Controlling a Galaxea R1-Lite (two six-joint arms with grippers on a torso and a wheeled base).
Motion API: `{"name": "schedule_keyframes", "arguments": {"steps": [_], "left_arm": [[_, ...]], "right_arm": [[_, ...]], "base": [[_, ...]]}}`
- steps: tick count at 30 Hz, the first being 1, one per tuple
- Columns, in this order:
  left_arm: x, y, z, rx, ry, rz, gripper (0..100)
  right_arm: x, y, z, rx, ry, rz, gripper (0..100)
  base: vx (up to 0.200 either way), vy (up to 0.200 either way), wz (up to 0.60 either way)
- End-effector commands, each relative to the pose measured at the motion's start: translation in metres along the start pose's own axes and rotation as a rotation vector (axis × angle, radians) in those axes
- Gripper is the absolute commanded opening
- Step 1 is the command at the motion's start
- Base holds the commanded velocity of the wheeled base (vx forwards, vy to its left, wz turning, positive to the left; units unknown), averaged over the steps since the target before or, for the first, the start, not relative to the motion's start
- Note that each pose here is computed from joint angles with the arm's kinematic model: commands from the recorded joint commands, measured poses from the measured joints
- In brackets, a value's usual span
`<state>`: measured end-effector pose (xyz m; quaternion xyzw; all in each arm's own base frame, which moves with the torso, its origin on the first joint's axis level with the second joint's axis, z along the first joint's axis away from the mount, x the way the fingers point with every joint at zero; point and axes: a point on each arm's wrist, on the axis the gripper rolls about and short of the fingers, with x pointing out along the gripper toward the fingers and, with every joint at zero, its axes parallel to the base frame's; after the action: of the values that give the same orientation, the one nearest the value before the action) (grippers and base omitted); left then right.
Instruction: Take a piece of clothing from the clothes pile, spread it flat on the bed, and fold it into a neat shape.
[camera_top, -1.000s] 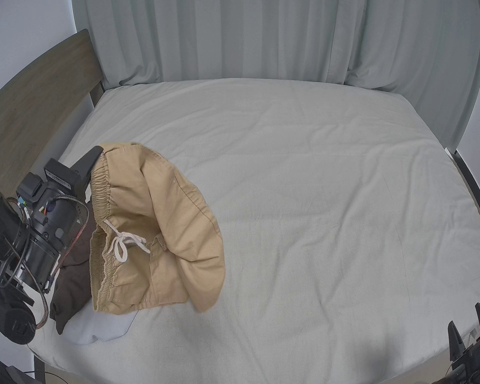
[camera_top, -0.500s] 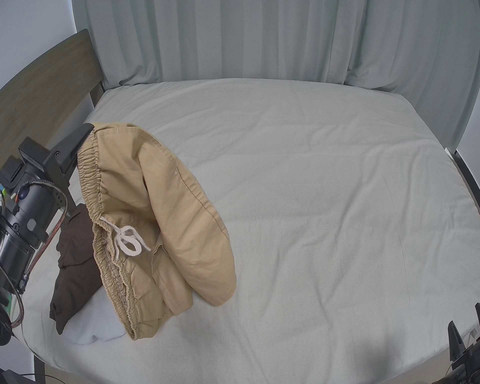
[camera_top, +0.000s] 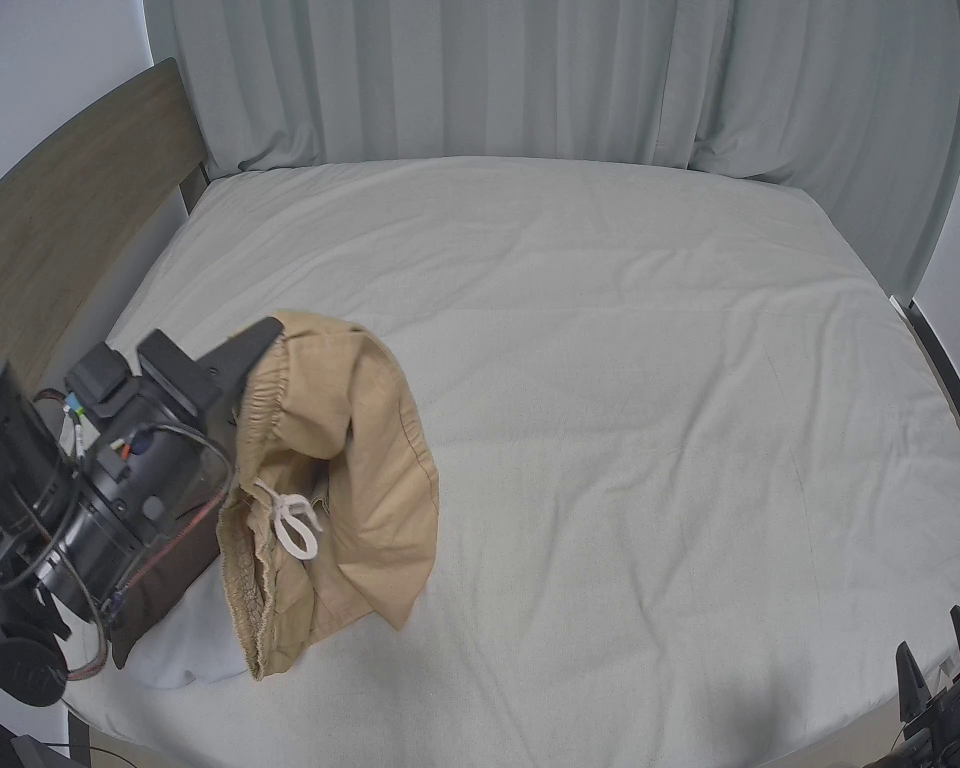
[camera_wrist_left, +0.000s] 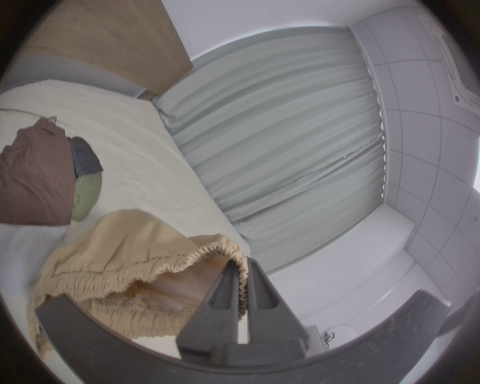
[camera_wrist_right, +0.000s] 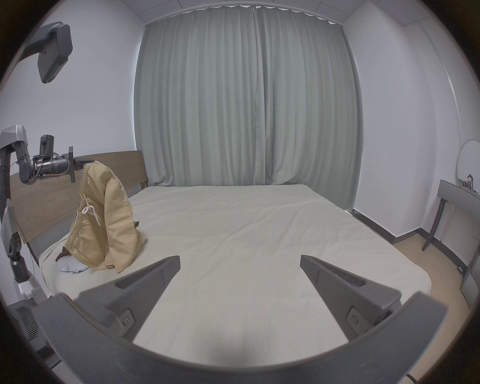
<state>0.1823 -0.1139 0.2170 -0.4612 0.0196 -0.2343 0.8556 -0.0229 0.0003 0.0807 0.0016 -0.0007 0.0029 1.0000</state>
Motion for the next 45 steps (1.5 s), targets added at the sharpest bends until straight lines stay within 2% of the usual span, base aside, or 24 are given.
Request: {"name": "schedule_keyframes", "arguments": {"steps": [1, 5, 6, 7, 10, 15, 17, 20, 21, 23, 25, 27, 33, 39, 42, 43, 44, 45], "left_arm": [[0.027, 0.007, -0.04, 0.003, 0.139, 0.022, 0], [0.04, -0.008, -0.079, -0.012, 0.259, -0.046, 0], [0.04, -0.008, -0.079, -0.012, 0.259, -0.046, 0], [0.045, -0.017, -0.104, -0.019, 0.329, -0.077, 0], [0.052, -0.026, -0.136, -0.027, 0.416, -0.127, 0], [0.065, -0.049, -0.158, -0.063, 0.543, -0.293, 0], [0.067, -0.065, -0.159, -0.083, 0.571, -0.382, 0], [0.071, -0.095, -0.146, -0.138, 0.55, -0.508, 0], [0.073, -0.112, -0.131, -0.189, 0.519, -0.564, 0], [0.077, -0.134, -0.104, -0.289, 0.467, -0.618, 0], [0.08, -0.137, -0.084, -0.326, 0.426, -0.623, 0], [0.083, -0.13, -0.078, -0.317, 0.412, -0.593, 0], [0.089, -0.082, -0.079, -0.241, 0.398, -0.421, 0], [0.077, -0.021, -0.087, -0.048, 0.417, -0.256, 0], [0.065, 0.003, -0.09, 0.014, 0.422, -0.216, 0], [0.065, 0.003, -0.09, 0.014, 0.422, -0.216, 0], [0.061, 0.018, -0.09, 0.054, 0.404, -0.203, 0], [0.059, 0.025, -0.088, 0.073, 0.391, -0.201, 0]], "right_arm": [[0.0, 0.0, -0.005, 0.0, 0.003, 0.0, 100], [0.0, 0.0, -0.005, 0.0, 0.001, 0.0, 100], [0.0, 0.0, -0.005, 0.0, 0.001, 0.0, 100], [0.0, 0.0, -0.005, 0.0, 0.001, 0.0, 100], [0.0, 0.0, -0.005, 0.0, 0.001, 0.0, 100], [0.0, 0.0, -0.005, 0.0, 0.001, 0.0, 100], [0.0, 0.0, -0.005, 0.001, 0.001, 0.0, 100], [0.0, 0.0, -0.005, 0.001, 0.002, 0.003, 100], [0.0, 0.0, -0.005, 0.001, 0.001, 0.002, 100], [0.0, 0.0, -0.005, 0.001, 0.001, 0.002, 100], [0.0, 0.0, -0.005, 0.0, 0.002, 0.003, 100], [0.0, 0.0, -0.005, 0.0, 0.003, 0.002, 100], [0.0, 0.0, -0.005, 0.001, 0.001, 0.002, 100], [0.0, 0.0, -0.005, 0.001, 0.001, 0.002, 100], [0.0, 0.0, -0.005, 0.001, 0.001, 0.002, 100], [0.0, 0.0, -0.005, 0.001, 0.001, 0.002, 100], [0.0, 0.0, -0.005, 0.001, 0.001, 0.002, 100], [0.0, 0.0, -0.005, 0.001, 0.001, 0.002, 100]], "base": [[0.0, 0.0, 0.0], [0.0, 0.0, 0.0], [0.0, 0.0, 0.0], [0.0, 0.0, 0.0], [0.0, 0.0, 0.0], [0.0, 0.0, 0.0], [0.0, 0.0, 0.0], [0.0, 0.0, 0.0], [0.0, 0.0, 0.0], [0.0, 0.0, 0.0], [0.0, 0.0, 0.0], [0.0, 0.0, 0.0], [0.0, 0.0, 0.0], [0.0, 0.0, 0.0], [0.0, 0.0, 0.0], [0.0, 0.0, 0.0], [0.0, 0.0, 0.0], [0.0, 0.0, 0.0]]}}
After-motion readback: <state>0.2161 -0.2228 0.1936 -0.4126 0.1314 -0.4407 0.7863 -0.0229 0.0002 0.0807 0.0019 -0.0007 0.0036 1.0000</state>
